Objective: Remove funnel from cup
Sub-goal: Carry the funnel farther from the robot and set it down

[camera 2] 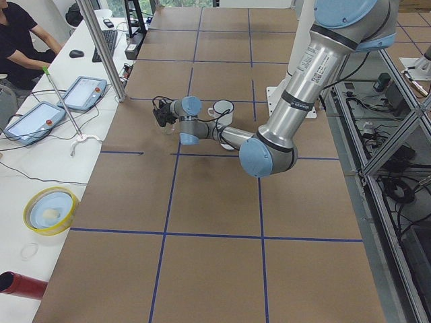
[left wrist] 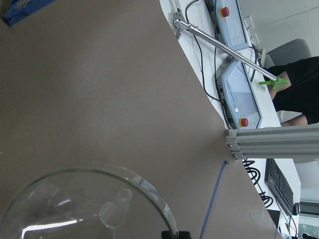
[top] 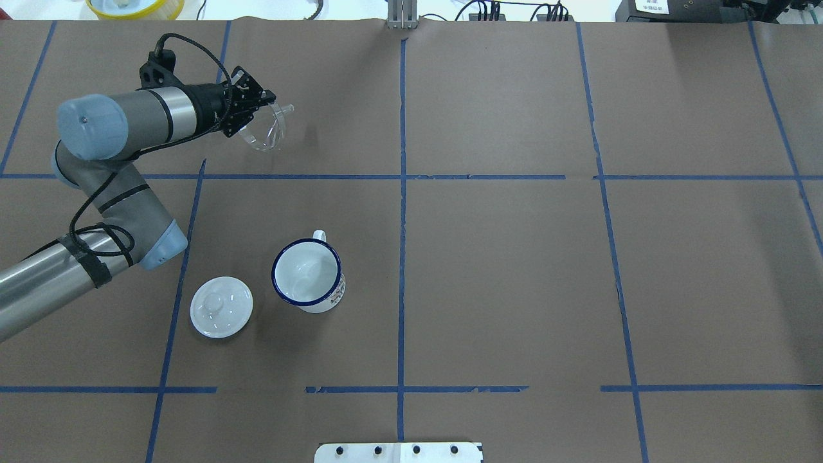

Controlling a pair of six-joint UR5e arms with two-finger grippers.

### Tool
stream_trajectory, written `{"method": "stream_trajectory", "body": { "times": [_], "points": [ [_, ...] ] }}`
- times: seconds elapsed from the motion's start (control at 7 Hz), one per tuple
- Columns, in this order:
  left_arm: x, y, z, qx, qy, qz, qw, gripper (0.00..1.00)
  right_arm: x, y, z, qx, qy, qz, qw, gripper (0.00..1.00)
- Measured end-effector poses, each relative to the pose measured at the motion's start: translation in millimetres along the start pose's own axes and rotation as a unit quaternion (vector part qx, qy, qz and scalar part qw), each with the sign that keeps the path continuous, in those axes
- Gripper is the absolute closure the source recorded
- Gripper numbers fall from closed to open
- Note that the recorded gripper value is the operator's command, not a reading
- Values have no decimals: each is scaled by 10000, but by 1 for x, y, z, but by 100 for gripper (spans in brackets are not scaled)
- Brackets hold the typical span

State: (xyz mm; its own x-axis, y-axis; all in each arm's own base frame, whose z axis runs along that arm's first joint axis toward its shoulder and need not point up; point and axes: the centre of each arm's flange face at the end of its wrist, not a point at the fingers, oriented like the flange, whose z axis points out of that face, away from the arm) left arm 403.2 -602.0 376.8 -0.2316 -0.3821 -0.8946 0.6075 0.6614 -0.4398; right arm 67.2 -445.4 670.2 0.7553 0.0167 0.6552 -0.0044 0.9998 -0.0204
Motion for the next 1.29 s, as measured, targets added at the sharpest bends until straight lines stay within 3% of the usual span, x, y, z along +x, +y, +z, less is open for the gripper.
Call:
{"method": "stream_trajectory", "body": {
  "times": [0.29,0.43,0.57,1.0,1.29],
  "points": [
    [-1,1,15,81,14,-66,9999,100,0,0,0,-1,0,1,10000,0],
    [-5,7,20,48,-26,-72,10000,88,0,0,0,0,0,0,10000,0],
    [-11,15,23,-2,-67,-70,10000,3,0,0,0,1,0,-1,10000,0],
    [-14,21,24,-78,-107,-57,9999,0,0,0,0,0,0,0,10000,0],
    [-14,26,4,-358,-206,-3,9991,0,0,0,0,0,0,0,10000,0]
  ]
}}
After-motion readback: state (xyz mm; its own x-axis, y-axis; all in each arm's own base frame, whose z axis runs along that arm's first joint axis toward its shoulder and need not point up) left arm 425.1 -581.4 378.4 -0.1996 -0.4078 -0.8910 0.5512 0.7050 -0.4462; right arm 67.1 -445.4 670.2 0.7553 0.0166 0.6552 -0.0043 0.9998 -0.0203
